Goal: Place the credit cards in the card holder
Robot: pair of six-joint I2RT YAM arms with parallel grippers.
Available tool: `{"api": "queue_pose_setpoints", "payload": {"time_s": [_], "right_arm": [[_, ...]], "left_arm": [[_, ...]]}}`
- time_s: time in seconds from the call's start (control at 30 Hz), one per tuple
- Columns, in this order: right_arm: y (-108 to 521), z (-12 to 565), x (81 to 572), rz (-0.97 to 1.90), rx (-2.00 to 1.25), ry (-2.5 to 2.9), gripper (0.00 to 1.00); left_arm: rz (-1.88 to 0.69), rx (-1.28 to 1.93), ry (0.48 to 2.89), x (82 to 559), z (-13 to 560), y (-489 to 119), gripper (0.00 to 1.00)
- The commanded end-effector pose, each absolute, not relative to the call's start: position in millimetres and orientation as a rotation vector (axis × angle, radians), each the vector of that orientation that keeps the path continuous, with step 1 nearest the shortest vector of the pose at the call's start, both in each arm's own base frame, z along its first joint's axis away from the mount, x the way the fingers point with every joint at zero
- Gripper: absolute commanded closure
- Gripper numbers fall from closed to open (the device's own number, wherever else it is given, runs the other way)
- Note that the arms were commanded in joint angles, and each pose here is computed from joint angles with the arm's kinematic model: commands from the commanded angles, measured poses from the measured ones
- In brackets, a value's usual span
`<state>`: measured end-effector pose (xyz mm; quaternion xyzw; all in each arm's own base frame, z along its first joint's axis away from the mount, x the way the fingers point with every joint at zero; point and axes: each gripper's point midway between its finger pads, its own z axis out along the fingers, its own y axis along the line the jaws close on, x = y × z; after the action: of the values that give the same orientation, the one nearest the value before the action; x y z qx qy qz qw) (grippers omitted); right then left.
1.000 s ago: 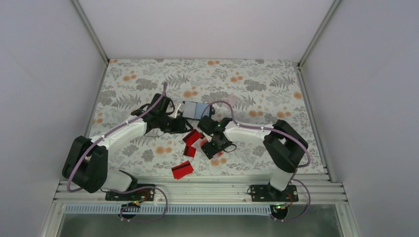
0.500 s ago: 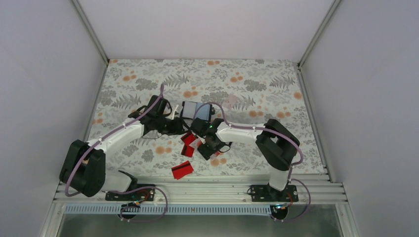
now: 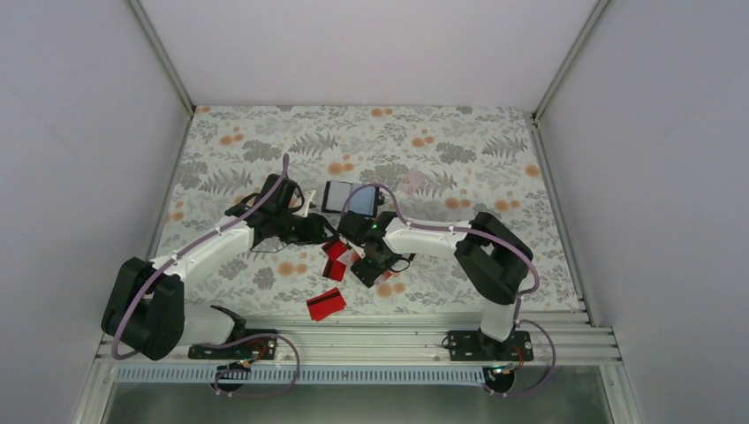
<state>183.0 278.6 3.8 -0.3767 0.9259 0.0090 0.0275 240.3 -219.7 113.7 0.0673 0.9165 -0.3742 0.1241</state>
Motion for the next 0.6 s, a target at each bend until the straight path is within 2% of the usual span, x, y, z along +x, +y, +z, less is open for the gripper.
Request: {"api": "queue_pose_setpoints", "payload": {"time_s": [0.0,0.1,0.3,0.57], "right_arm": [[249.4,-53.8,167.9,-0.194,-1.270,2.910,0.27],[249.4,-55.8,170.3,-0.205,-1.273,2.899,0.31],[252.7,-59.9,169.1,-0.178,-1.303,2.897,0.59],[264.1,-40.6,173.4,-0.026,-1.247,2.896,0.62]], "left_arm": [[-1.085,0.194,2.647,246.5,121.6,-219.6,0.59],[-1.080,0.202,2.647,250.0,123.5,-221.0,0.59],[-1.067,0.195,2.665,251.5,117.1,-220.6,0.59],[-1.077,0.163,2.683,247.2,109.1,-219.4,0.59]]}}
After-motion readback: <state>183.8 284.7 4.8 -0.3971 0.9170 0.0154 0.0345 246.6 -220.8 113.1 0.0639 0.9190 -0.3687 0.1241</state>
